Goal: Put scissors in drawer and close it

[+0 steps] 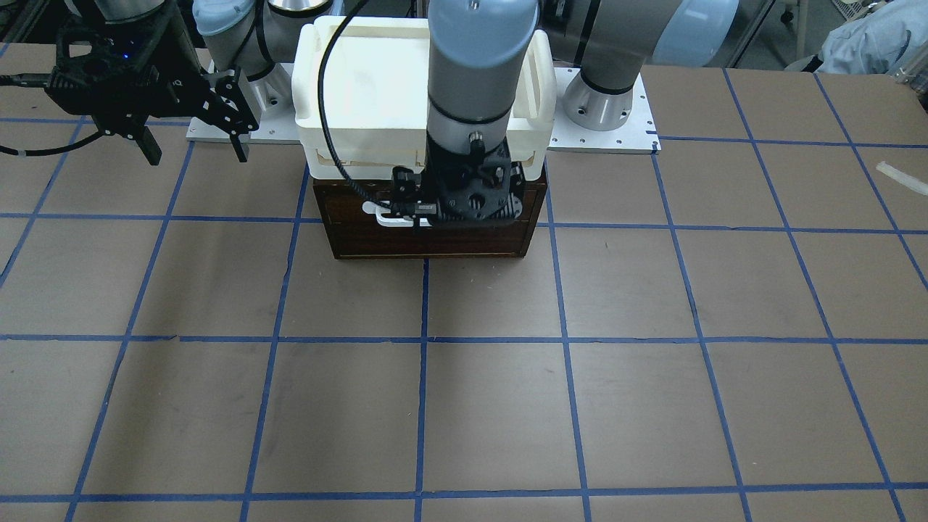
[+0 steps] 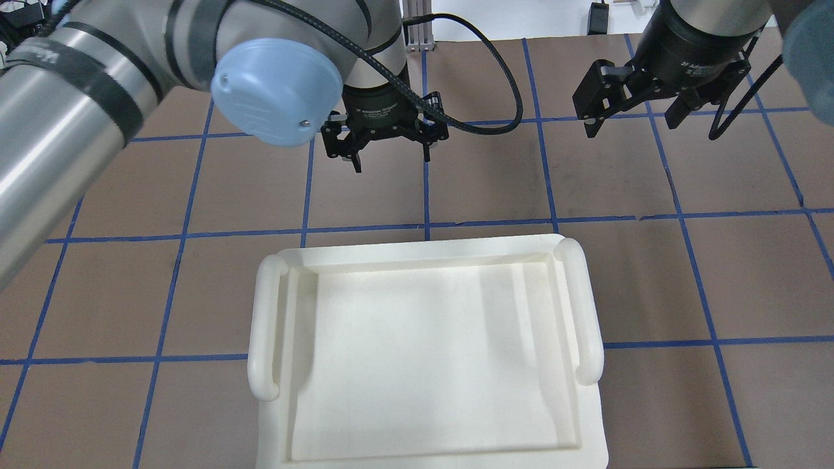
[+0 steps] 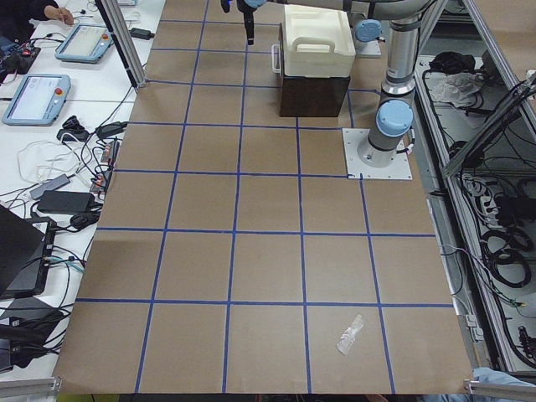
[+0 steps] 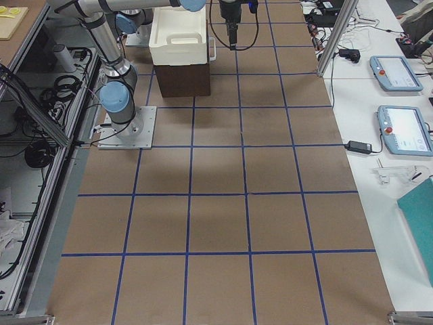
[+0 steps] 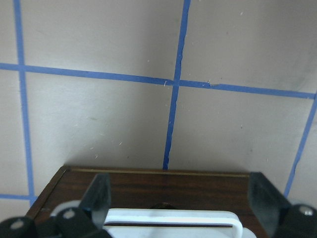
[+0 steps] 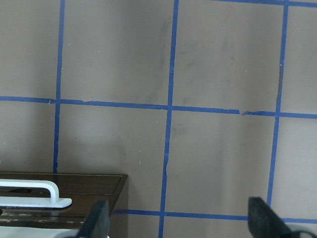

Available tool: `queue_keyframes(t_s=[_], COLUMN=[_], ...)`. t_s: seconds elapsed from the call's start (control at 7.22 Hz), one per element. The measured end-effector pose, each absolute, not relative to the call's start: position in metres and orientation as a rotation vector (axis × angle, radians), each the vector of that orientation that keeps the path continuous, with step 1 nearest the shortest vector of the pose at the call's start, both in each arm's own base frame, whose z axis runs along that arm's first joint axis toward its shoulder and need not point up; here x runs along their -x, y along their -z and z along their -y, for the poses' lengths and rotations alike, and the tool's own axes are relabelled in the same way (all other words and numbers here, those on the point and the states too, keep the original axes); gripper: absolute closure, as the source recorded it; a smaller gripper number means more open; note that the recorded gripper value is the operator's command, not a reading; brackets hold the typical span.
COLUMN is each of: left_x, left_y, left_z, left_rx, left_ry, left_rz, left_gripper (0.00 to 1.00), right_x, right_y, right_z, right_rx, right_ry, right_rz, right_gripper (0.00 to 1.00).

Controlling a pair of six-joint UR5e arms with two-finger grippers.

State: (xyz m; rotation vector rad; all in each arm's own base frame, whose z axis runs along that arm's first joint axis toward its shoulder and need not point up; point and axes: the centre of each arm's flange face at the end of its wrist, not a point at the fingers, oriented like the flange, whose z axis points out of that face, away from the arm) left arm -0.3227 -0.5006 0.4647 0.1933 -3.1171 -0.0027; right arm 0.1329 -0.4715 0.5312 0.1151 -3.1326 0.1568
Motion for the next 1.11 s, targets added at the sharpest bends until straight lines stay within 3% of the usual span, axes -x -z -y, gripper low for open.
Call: queue_keyframes(t_s=[0.42, 1.11], left_x=[0.268, 0.165], left_y=[-0.499, -0.543], left_z=[0.456, 0.473], left_rx=[-0.244, -0.068], left_ry=[0.054, -0.097], left_rz=[3.157, 3.143], left_gripper=[0.0, 0.0], right_x=[-0.133, -0.134], right_y=[-0.53, -0.53], right_z=[0.471, 0.471], right_rx=[-0.113, -0.115], right_ry=[-0.154, -0.156], right_rz=[3.134, 3.134], right_gripper=[0.0, 0.0])
